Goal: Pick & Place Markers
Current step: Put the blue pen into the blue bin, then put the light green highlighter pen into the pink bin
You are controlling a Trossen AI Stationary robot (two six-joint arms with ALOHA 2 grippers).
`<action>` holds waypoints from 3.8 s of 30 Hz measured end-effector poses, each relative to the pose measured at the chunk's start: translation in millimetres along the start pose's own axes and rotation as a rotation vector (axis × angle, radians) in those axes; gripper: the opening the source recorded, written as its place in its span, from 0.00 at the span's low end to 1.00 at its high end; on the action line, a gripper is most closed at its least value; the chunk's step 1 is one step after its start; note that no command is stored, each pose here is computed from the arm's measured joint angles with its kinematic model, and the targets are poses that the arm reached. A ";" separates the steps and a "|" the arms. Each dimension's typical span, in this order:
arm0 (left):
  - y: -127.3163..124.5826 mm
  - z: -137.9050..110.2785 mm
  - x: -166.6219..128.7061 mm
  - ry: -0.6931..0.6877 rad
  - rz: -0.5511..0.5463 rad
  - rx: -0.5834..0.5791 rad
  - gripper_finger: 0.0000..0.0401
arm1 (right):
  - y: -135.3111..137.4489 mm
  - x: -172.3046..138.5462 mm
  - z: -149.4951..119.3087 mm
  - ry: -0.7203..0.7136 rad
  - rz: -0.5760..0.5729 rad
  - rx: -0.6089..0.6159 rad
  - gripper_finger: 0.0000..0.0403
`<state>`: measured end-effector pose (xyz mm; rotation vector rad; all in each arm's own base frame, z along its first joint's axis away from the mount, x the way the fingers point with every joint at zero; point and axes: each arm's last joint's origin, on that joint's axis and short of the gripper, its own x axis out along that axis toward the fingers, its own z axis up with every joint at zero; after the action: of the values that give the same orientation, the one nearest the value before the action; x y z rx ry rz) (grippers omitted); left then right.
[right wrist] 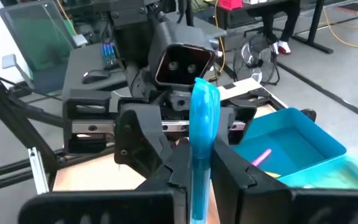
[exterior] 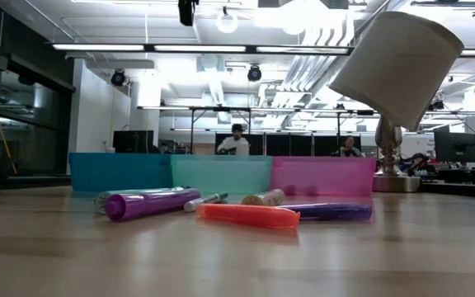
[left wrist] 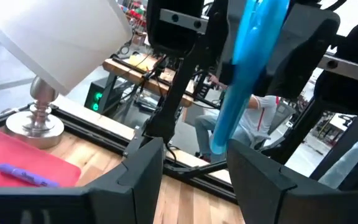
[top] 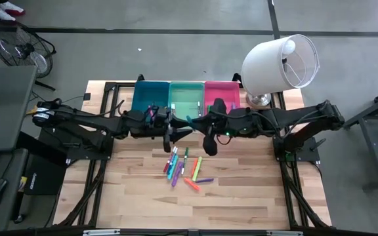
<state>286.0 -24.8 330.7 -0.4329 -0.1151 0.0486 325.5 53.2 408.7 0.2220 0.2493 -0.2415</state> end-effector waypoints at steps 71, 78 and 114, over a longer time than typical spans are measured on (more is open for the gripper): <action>148.6 12.8 -65.1 0.439 0.833 -0.305 0.07 | -65.1 -107.2 -8.1 0.248 -0.456 0.206 0.48; 190.8 17.2 -84.5 0.518 0.908 -0.391 0.07 | -67.4 -108.4 -8.5 0.205 -0.525 0.253 0.48; 241.5 -17.5 -84.3 0.747 0.841 -0.658 0.31 | -45.6 -63.7 -33.3 0.311 -0.562 0.256 0.48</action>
<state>199.1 181.0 204.8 -1.1049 0.8183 0.6823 246.4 31.3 385.8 0.4426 0.5905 -0.8009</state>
